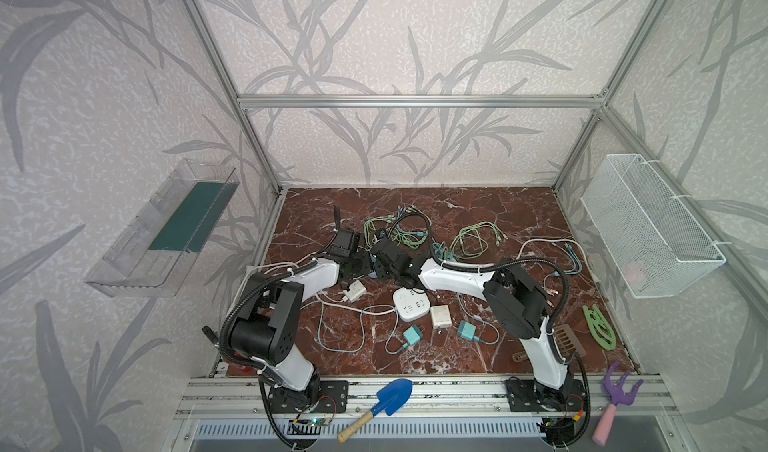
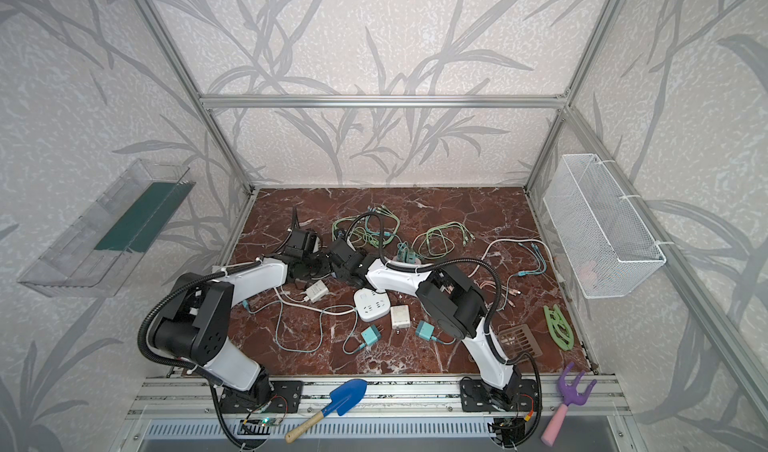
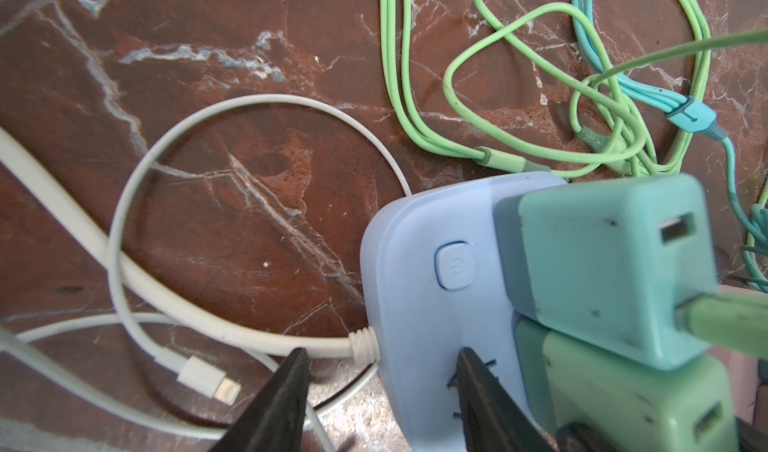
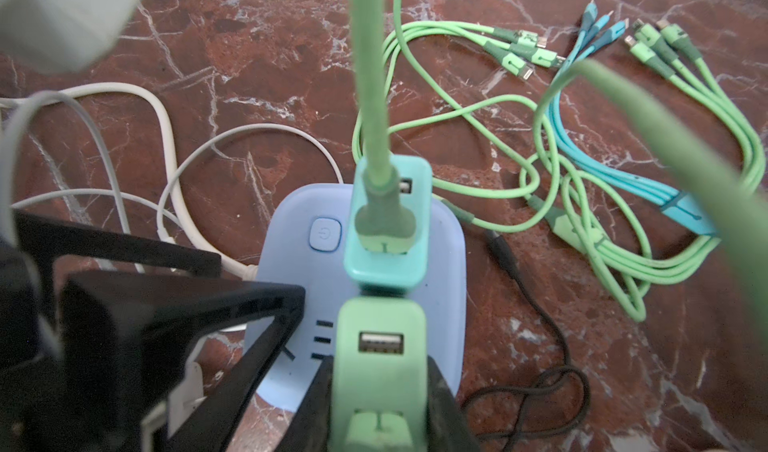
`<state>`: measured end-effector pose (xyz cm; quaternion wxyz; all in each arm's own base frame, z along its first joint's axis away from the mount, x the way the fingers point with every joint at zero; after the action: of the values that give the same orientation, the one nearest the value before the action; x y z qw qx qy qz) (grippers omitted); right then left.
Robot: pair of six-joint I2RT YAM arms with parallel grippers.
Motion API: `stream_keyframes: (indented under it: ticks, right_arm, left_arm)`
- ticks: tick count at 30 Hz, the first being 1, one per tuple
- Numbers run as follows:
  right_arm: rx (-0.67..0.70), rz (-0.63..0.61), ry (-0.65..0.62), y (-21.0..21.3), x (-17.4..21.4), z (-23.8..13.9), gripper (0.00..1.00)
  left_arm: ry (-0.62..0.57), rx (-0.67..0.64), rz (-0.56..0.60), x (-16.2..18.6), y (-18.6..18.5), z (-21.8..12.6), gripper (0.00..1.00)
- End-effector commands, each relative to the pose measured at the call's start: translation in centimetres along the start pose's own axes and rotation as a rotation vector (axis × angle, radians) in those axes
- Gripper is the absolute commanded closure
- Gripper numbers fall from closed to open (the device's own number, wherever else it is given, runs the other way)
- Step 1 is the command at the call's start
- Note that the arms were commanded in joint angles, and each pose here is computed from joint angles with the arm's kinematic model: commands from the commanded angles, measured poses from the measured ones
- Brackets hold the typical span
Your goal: Pull the plug off the socket
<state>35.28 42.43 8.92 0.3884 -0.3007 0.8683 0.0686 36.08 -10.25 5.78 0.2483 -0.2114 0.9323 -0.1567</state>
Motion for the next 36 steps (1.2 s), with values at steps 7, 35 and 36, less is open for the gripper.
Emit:
stream_keyframes:
  ticks: [7,35,36]
  right_arm:
    - [-0.039,0.046,-0.064,-0.4,-3.7,-3.6,0.92]
    - [0.012,-0.015,-0.042,0.0,-3.1,-3.4,0.92]
    - [0.010,-0.014,-0.043,0.0,-3.2,-3.4,0.92]
  left_arm:
    - [0.065,-0.174,-0.005,2.1,4.1,0.7,0.43]
    - [0.084,-0.169,-0.005,2.5,4.0,1.2,0.43]
    - [0.082,-0.166,-0.004,2.4,3.9,1.2,0.43]
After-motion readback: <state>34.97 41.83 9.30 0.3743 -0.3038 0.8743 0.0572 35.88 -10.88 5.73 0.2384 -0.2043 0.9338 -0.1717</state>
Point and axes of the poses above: each gripper's point midway between its finger pads, its own z axis out along the fingers, its own y axis along the line the jaws close on, x = y × z, the point moved 2 cm from there along -z, back along the fingers, and after that the axes turned 13 degrees about -z, right-handed, at the moved point
